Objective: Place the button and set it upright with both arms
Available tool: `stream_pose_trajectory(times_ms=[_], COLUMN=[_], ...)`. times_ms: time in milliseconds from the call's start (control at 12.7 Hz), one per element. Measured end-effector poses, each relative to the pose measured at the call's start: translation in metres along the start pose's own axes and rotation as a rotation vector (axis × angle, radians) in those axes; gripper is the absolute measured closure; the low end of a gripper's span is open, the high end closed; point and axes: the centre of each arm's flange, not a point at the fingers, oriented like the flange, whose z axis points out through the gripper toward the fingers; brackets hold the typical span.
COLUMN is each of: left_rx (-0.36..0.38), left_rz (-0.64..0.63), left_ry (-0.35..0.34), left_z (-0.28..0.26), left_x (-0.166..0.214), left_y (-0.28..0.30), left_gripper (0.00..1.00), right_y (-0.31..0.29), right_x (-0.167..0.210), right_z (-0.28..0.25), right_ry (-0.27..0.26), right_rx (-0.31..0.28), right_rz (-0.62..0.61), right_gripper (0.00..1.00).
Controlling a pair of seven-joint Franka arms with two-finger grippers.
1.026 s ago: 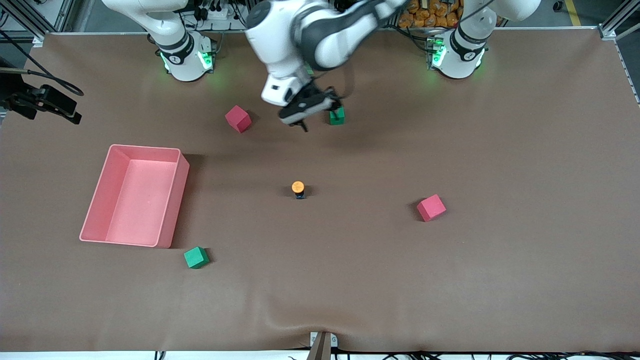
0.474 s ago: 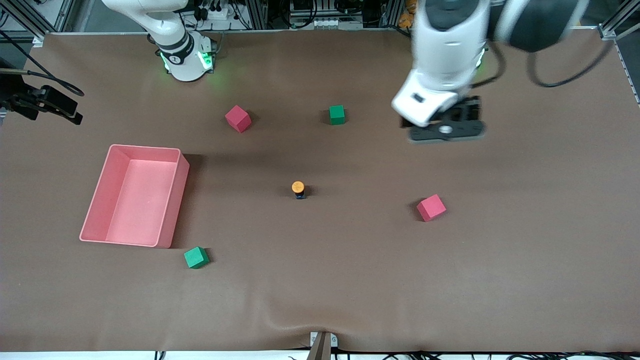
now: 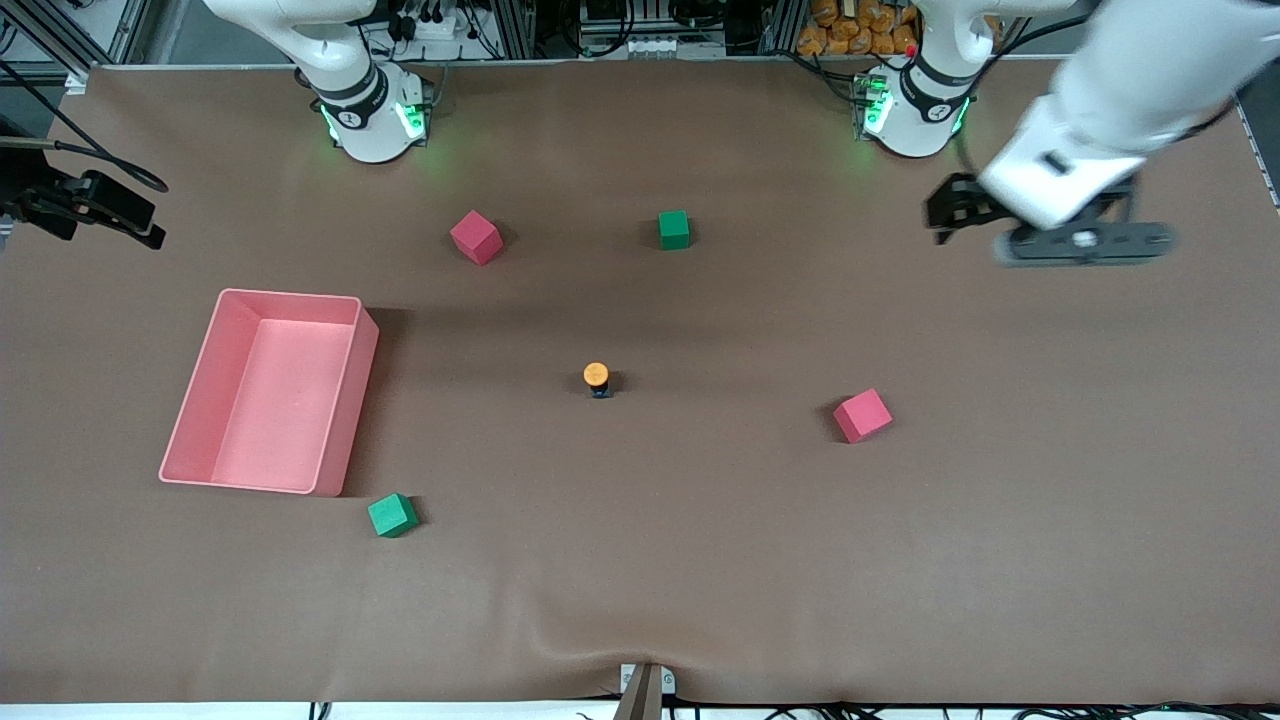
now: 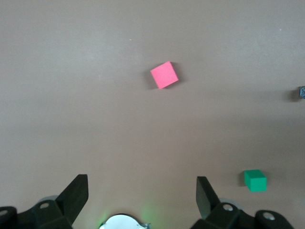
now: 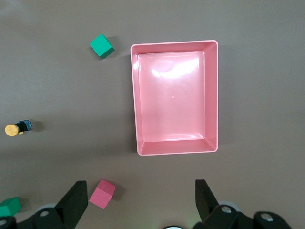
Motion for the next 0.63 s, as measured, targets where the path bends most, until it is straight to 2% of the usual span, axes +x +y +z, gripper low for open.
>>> stream_pose_trajectory(times_ms=[237,474,632], left_rx=[-0.004,-0.006,-0.051], left_rz=[-0.024,-0.05,-0.052], left_ry=[0.005,0.018,0.04], left_z=[-0.004,-0.007,-0.02], left_x=[0.0,-0.002,-0.01], left_y=[-0.059,-0.08,-0.095], left_gripper=[0.0,0.0,0.0], right_y=[0.0,0.001,0.003], right_x=[0.0,0.0,0.0], right_z=[0.0,0.0,0.0], right_ry=[-0.003,-0.005,-0.005], right_rx=[0.0,0.0,0.0], right_rz=[0.0,0.002,0.006], right_gripper=[0.0,0.0,0.0])
